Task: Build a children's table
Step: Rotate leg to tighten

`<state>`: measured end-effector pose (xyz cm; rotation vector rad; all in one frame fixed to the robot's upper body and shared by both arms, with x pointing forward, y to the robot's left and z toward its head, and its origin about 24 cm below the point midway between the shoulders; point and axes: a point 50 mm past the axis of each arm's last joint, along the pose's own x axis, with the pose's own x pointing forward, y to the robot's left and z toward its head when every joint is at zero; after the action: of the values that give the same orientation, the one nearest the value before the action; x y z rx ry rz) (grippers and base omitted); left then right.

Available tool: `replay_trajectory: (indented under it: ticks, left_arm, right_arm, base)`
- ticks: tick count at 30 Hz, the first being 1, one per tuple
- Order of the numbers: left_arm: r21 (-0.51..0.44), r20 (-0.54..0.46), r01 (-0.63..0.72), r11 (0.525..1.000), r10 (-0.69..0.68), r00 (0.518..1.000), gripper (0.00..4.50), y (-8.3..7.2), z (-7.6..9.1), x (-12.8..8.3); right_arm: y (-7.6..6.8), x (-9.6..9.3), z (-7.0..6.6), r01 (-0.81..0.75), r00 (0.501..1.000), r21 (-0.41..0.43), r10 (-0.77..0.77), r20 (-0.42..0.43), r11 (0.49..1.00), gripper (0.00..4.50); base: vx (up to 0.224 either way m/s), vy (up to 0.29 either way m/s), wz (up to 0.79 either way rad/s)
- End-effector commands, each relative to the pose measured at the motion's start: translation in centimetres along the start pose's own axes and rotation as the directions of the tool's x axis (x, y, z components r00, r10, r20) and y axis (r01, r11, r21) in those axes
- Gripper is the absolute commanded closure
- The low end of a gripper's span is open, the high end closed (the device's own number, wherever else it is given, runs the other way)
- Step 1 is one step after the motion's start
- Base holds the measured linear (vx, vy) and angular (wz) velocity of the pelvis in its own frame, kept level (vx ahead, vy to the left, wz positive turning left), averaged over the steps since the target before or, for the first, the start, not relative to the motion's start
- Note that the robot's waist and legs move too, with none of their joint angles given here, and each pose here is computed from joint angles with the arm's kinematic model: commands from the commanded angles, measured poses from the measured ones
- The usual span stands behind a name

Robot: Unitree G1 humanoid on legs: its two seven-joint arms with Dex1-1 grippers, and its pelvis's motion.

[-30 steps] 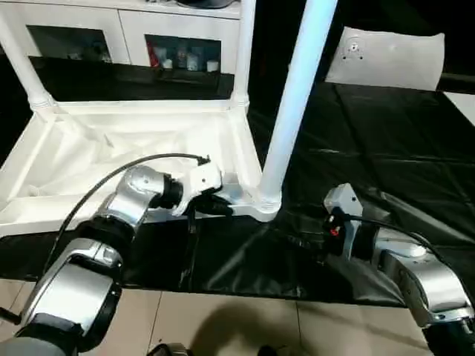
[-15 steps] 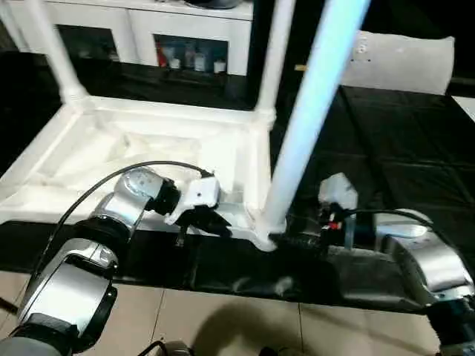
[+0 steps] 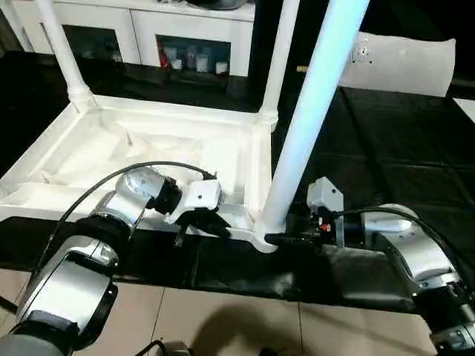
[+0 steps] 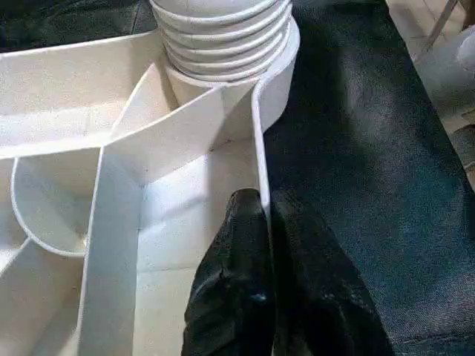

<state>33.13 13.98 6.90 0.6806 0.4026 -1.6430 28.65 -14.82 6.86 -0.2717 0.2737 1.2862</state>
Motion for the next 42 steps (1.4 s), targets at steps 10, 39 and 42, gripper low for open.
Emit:
replay_trajectory:
  ticks: [10, 39, 42]
  left_arm:
    - [0.048, -0.047, 0.037, 0.998, -0.035, 0.998, 4.50, 0.1, 0.3, 0.3]
    - [-0.033, -0.019, -0.074, 0.997, 0.073, 0.997, 4.50, 0.4, -0.2, 0.6]
    - [-0.091, 0.014, -0.145, 0.985, 0.146, 0.989, 4.50, 1.1, 0.2, 0.7]
  right_arm:
    - [0.5, 0.7, -0.5, -0.070, 0.997, -0.008, 0.070, -0.025, 0.998, 2.26]
    - [2.4, 2.2, -1.4, -0.074, 0.996, 0.156, 0.066, 0.056, 0.985, 2.45]
    - [2.4, 2.7, -1.5, -0.008, 0.998, 0.203, -0.006, 0.067, 0.979, 2.46]
  base:
    - [0.000, 0.000, 0.00]
    - [0.000, 0.000, 0.00]
    - [0.000, 0.000, 0.00]
